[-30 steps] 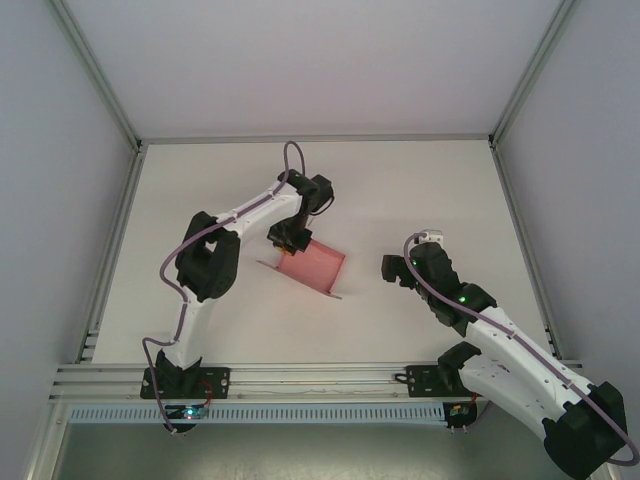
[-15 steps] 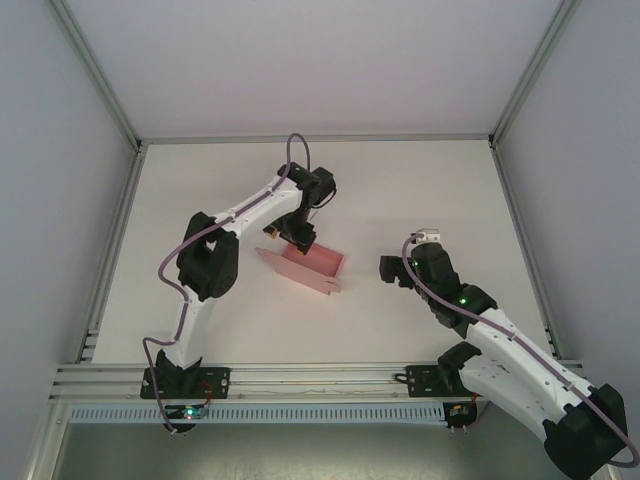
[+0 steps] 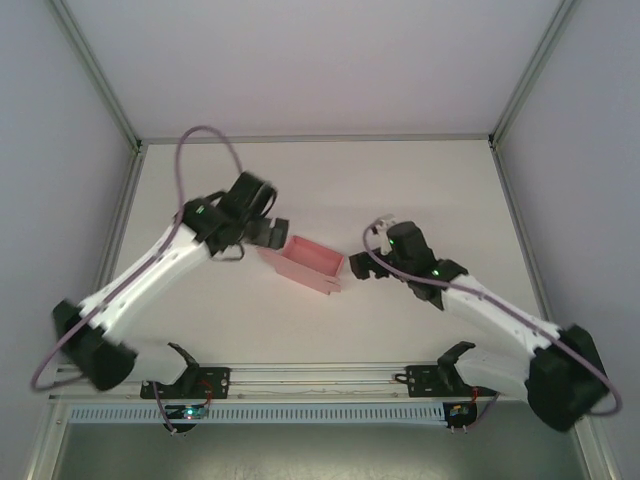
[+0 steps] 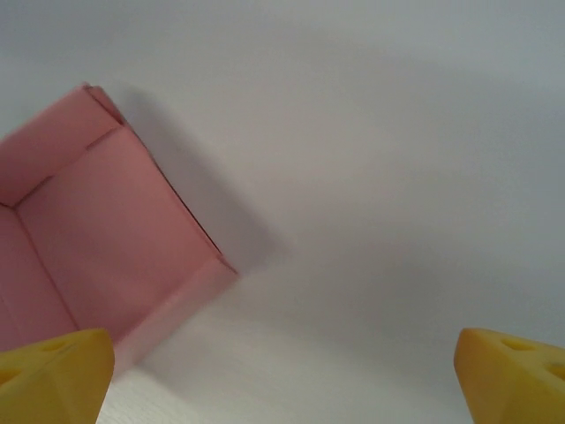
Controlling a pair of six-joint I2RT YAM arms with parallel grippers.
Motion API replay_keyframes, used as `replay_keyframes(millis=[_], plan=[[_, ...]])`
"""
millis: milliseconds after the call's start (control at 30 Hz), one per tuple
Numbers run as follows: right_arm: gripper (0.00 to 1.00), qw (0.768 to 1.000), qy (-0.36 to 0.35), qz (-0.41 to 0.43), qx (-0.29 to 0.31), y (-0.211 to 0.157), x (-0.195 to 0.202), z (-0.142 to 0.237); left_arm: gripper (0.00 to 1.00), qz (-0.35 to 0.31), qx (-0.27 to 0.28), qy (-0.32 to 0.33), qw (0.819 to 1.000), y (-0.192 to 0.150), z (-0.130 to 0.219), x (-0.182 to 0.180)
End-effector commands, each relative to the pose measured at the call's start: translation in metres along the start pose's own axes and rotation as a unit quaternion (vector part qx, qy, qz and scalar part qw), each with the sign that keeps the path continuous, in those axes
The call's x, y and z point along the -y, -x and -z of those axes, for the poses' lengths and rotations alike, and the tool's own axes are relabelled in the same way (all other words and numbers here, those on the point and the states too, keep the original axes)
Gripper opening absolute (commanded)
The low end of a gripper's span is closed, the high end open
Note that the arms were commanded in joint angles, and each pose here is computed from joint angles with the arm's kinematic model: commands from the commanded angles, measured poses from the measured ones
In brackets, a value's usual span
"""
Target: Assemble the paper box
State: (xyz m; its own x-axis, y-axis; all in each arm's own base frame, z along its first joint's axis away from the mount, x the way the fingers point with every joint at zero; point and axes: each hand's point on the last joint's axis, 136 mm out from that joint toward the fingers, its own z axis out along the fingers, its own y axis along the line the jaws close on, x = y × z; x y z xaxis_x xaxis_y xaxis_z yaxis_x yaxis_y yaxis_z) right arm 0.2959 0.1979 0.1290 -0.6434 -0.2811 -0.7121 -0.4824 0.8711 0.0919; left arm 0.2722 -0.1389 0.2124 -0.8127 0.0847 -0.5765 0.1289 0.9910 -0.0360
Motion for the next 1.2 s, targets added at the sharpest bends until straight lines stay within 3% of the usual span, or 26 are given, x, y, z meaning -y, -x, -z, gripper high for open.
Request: replay_keyframes(millis=[0, 167, 233, 300, 333, 467, 567, 800, 1167], plan=[[0.98, 0.987, 0.057, 0.147, -0.028, 0.024, -0.034, -0.024, 1.0, 0.089, 0.043, 0.038, 0.994, -0.022, -0.007, -0.029], [0.98, 0.946, 0.121, 0.29, -0.079, 0.042, -0.06, -0.066, 1.0, 0.127, 0.054, 0.056, 0.989, -0.063, 0.006, -0.058], [0.98, 0.904, 0.169, 0.381, -0.1, 0.037, -0.069, -0.074, 1.0, 0.129, 0.054, 0.056, 0.989, -0.074, 0.008, -0.063], [0.98, 0.836, 0.216, 0.491, -0.114, 0.025, -0.073, -0.076, 1.0, 0.131, 0.058, 0.053, 0.988, -0.078, 0.009, -0.065], [0.98, 0.814, 0.232, 0.521, -0.111, 0.026, -0.077, -0.076, 1.0, 0.133, 0.058, 0.051, 0.988, -0.079, 0.01, -0.065], [0.98, 0.753, 0.302, 0.574, -0.111, 0.029, -0.092, -0.08, 1.0, 0.135, 0.065, 0.044, 0.988, -0.076, 0.011, -0.063], [0.98, 0.734, 0.335, 0.577, -0.125, 0.029, -0.102, -0.091, 1.0, 0.137, 0.066, 0.045, 0.987, -0.076, 0.01, -0.064], [0.93, 0.721, 0.369, 0.572, -0.129, 0.021, -0.118, -0.11, 1.0, 0.141, 0.068, 0.056, 0.986, -0.08, 0.014, -0.07], [0.8, 0.715, 0.403, 0.55, -0.155, 0.0, -0.129, -0.121, 1.0, 0.153, 0.092, 0.02, 0.984, -0.08, 0.024, -0.067]])
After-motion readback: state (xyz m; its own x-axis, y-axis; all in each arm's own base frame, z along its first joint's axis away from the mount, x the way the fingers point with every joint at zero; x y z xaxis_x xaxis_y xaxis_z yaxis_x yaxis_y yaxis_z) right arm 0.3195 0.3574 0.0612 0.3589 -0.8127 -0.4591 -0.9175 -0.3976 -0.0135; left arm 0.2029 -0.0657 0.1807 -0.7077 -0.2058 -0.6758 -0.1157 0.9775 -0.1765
